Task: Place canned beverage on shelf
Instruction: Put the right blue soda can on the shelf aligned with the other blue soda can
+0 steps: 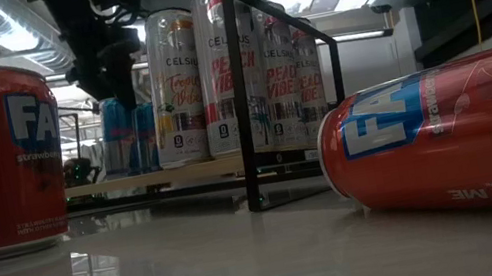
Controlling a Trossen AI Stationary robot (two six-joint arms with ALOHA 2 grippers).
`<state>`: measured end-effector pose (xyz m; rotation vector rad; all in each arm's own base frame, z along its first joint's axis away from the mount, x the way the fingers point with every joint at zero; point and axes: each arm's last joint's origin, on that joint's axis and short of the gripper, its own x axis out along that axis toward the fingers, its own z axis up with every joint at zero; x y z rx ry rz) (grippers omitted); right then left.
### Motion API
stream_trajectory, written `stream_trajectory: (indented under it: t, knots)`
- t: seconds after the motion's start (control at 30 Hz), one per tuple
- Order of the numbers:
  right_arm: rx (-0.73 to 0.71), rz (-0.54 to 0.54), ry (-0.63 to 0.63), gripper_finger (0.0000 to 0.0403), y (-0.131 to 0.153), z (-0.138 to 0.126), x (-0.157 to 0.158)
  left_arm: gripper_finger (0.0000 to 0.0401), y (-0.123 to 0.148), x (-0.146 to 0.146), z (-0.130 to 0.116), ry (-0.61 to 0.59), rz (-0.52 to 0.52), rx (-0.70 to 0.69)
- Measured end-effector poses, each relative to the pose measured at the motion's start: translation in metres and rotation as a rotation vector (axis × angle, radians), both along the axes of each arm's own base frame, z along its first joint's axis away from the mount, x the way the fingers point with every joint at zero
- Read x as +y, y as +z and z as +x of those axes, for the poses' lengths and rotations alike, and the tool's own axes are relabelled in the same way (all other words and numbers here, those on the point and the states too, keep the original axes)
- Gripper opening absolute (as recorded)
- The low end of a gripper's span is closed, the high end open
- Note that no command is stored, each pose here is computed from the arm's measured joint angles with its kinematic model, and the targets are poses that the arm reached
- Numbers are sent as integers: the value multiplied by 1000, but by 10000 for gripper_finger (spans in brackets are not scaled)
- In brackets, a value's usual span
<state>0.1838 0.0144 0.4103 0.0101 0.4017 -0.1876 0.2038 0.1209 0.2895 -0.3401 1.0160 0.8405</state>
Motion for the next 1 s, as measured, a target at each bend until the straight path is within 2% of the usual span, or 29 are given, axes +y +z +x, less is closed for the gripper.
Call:
stream_trajectory:
  t: [0.2, 0.47, 0.7, 0.87, 1.0]
  knots:
    - [0, 0, 0, 353, 0, 0, 0, 287, 7, -3, -5, 0, 18, -32]
    - [0, 0, 0, 353, 0, 0, 0, 289, 24, -10, -16, 30, 16, -162]
    - [0, 0, 0, 353, 0, 0, 0, 289, 28, -15, -19, 83, -84, -268]
    - [0, 0, 0, 353, 0, 0, 0, 284, 26, -15, -19, 218, -154, -331]
    - [0, 0, 0, 353, 0, 0, 0, 278, 26, -15, -20, 263, -175, -340]
